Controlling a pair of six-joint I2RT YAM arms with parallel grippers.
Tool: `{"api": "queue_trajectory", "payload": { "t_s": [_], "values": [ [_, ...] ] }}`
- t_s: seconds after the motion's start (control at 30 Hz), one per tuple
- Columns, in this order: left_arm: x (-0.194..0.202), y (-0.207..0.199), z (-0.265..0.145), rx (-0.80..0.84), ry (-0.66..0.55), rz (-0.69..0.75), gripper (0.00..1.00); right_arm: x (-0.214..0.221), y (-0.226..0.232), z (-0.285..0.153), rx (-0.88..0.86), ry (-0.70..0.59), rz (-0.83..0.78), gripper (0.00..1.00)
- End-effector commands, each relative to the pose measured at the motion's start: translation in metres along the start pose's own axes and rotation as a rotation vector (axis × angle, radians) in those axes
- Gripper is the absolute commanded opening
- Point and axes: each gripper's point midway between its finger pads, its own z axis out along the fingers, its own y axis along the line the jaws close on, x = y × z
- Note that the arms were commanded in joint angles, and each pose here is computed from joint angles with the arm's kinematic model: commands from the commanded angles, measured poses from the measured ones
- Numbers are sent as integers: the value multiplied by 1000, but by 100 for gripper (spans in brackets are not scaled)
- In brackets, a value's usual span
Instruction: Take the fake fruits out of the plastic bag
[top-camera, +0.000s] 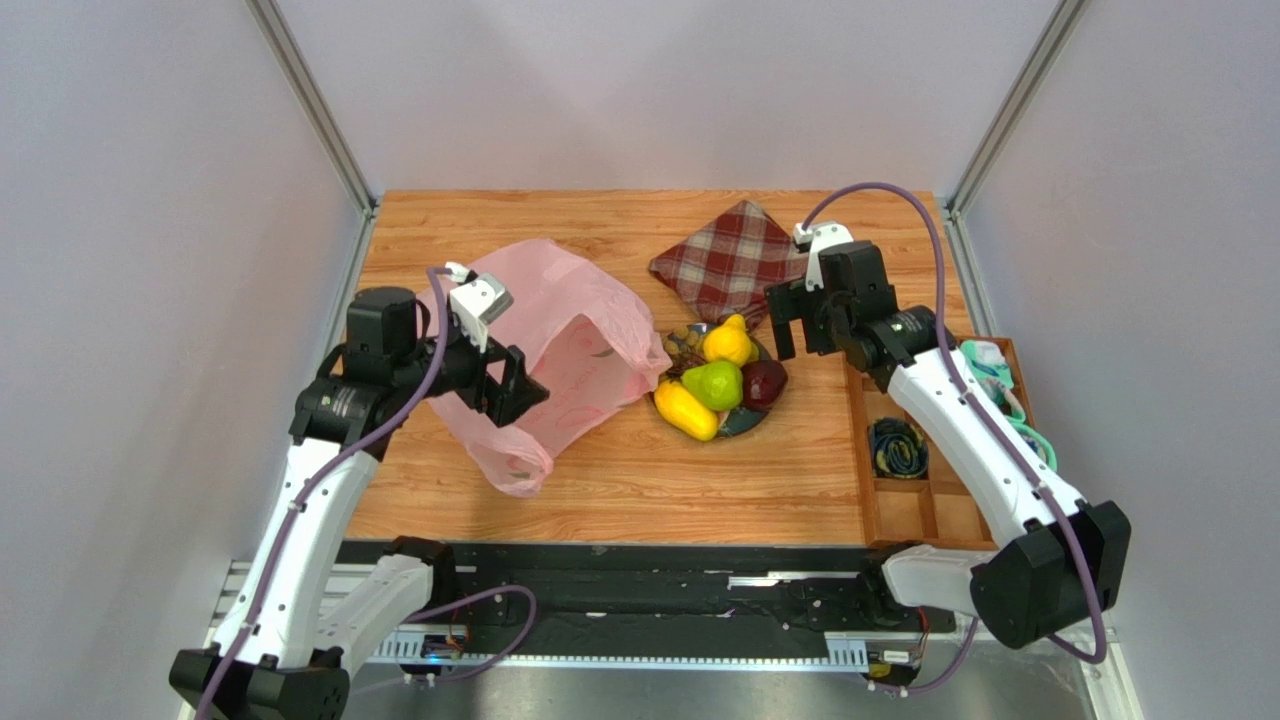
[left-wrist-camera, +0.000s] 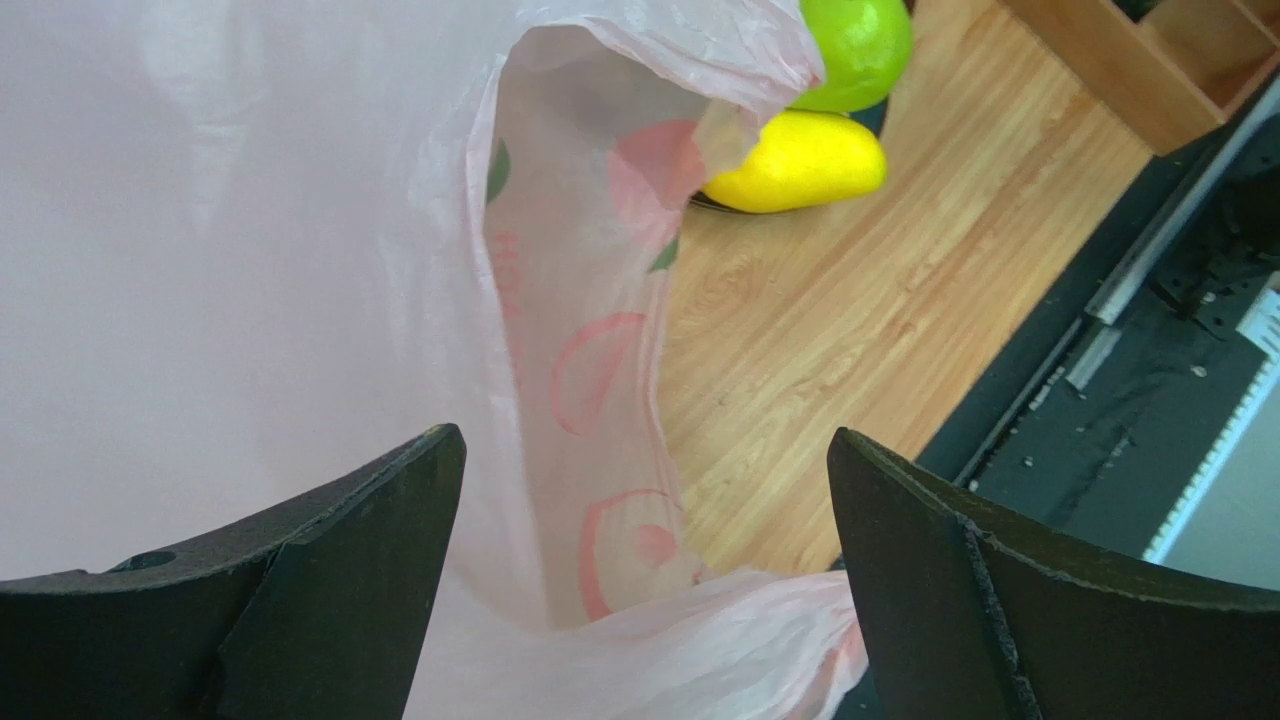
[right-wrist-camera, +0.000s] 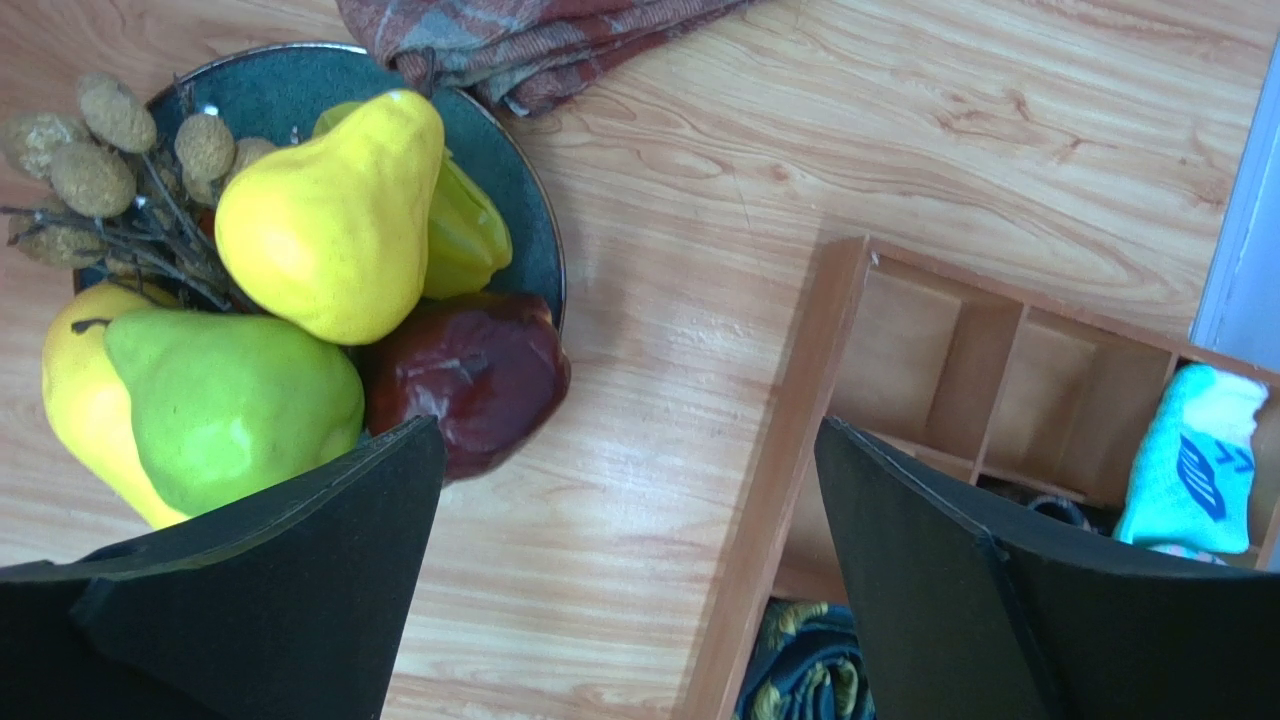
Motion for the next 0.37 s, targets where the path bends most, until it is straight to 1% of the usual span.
{"api": "queue_trajectory", "payload": {
  "t_s": [0.0,0.07,0.17,0.23,0.27,0.33],
  "values": [
    [-26,24,-3,-74,-50,109,99,-25,1,11,7,-66,-1,100],
    [-24,34,-2,-111,-23,118,99,-26,1,12,6,-73,8,100],
    [-22,40,-3,-120,15,91,99,-34,8,4,-38,-108,14,100],
    [-26,44,-2,-121,-4,59,99,-37,8,2,-44,-136,13,100],
    [-28,51,-1,-131,-22,42,99,-45,7,-4,-47,-182,22,100],
    [-30,54,2,-120,-42,-36,99,-45,8,-8,-83,-201,38,100]
  ]
}}
